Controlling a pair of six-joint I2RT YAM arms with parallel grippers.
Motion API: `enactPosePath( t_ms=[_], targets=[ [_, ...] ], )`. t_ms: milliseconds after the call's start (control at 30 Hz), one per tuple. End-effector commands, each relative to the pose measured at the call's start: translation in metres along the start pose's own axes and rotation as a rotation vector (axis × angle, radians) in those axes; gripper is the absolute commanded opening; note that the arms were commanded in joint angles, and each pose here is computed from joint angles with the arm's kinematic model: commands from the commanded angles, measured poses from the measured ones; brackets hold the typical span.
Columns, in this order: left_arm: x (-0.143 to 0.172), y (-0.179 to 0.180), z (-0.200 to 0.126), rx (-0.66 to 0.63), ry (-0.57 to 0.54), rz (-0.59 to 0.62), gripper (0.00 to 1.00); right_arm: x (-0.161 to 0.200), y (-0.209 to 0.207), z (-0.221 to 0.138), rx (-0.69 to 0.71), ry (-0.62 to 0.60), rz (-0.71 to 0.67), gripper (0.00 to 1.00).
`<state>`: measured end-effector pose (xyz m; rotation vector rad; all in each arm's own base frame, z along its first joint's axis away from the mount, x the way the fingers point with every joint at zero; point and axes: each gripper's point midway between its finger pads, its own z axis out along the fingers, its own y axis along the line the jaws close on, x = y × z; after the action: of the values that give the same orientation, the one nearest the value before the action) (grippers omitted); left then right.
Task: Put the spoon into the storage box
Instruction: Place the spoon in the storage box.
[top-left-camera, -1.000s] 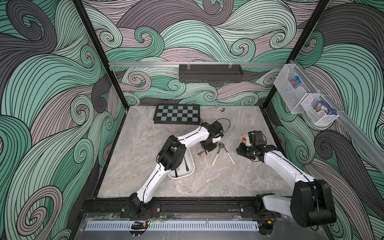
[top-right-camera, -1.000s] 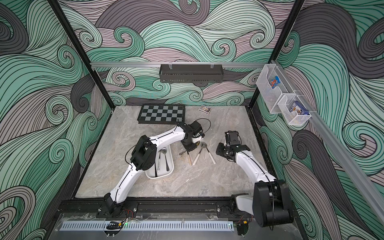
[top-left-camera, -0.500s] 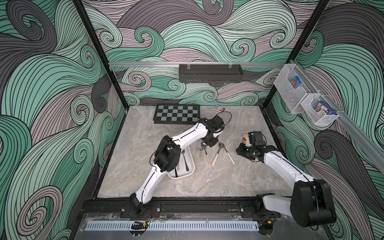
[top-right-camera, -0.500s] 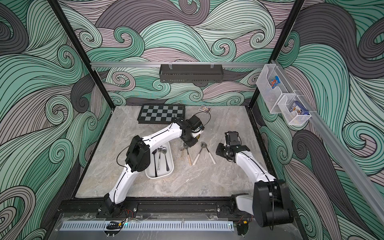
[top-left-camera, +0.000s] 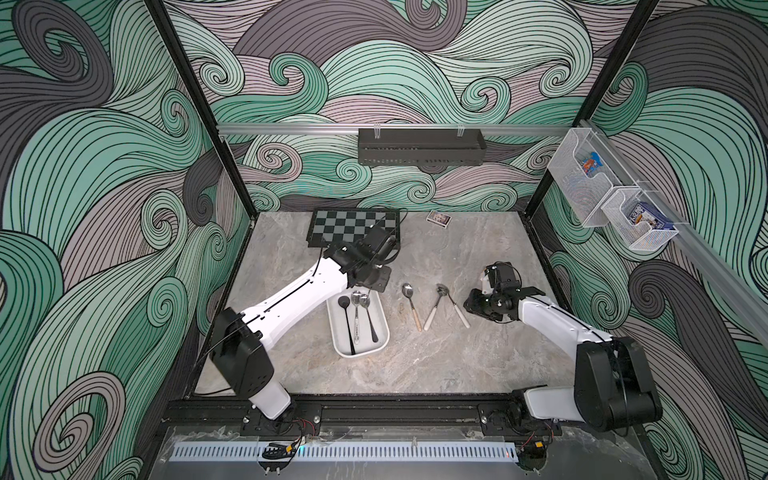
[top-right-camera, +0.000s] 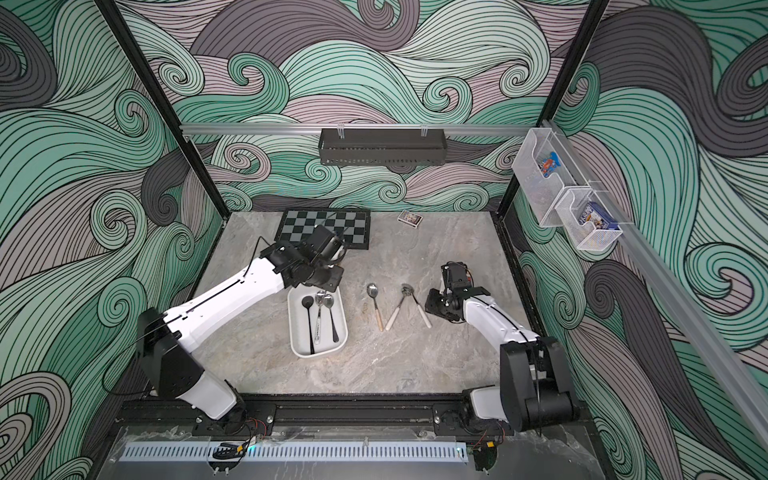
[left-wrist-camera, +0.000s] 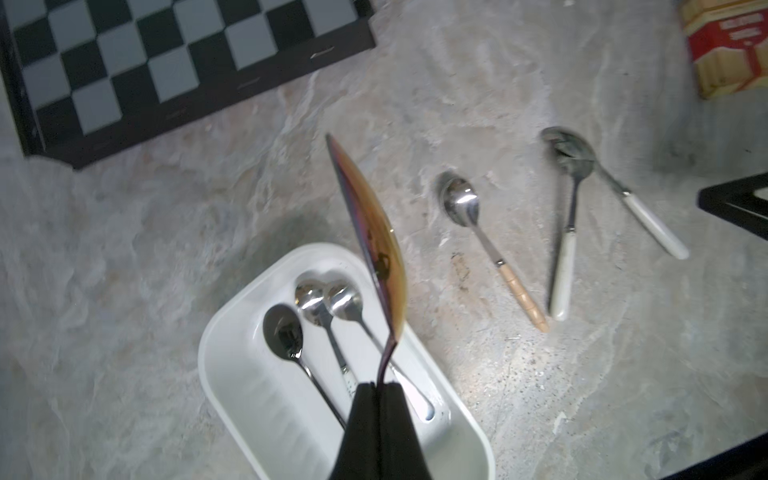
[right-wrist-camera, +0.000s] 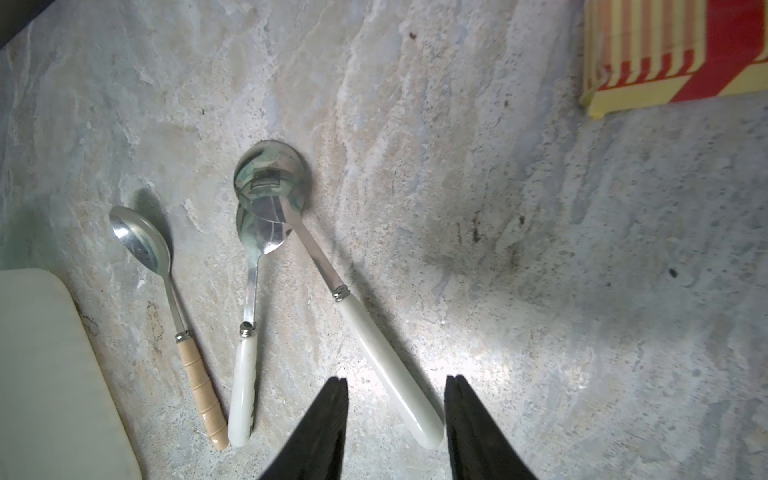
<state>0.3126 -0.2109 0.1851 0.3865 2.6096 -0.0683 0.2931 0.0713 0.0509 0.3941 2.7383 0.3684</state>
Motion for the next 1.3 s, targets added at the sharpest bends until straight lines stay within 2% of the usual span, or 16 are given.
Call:
enactPosePath(
  t_ms=[0,133,267,367,567,667,800,933,1100,1267],
  targets=[
    [0.018,0.022,0.018,-0.035,-0.006,-0.203,0.00,-0.008,0.011,-0.002,-0.013,-0.018,-0.037,0.43],
    [0.046,0.027,0.043,-0.054,0.074,-0.251,0.00,-0.010,0.010,-0.003,0.038,-0.043,-0.079,0.44],
    [0.060,0.027,0.071,-0.085,0.165,-0.262,0.00,-0.010,0.011,-0.004,0.067,-0.033,-0.111,0.44],
    [0.064,0.026,0.090,-0.079,0.184,-0.275,0.00,-0.009,0.014,-0.005,0.069,-0.026,-0.140,0.44],
    [0.067,0.027,0.108,-0.090,0.205,-0.272,0.00,-0.009,0.017,-0.001,0.085,0.004,-0.179,0.46],
    [0.068,0.024,0.110,-0.074,0.210,-0.270,0.10,-0.007,0.018,0.005,0.094,0.029,-0.189,0.46],
    [0.063,0.025,0.095,-0.061,0.183,-0.270,0.31,-0.005,0.024,0.013,0.098,0.065,-0.215,0.46],
    [0.051,0.030,0.059,-0.044,0.114,-0.279,0.48,0.000,0.037,0.019,0.087,0.096,-0.247,0.46],
    [0.037,0.038,-0.003,-0.002,0.009,-0.291,0.52,0.006,0.058,0.024,0.082,0.124,-0.248,0.47],
    [0.042,0.045,-0.047,0.042,-0.063,-0.276,0.54,0.006,0.074,0.036,0.083,0.149,-0.213,0.47]
  ],
)
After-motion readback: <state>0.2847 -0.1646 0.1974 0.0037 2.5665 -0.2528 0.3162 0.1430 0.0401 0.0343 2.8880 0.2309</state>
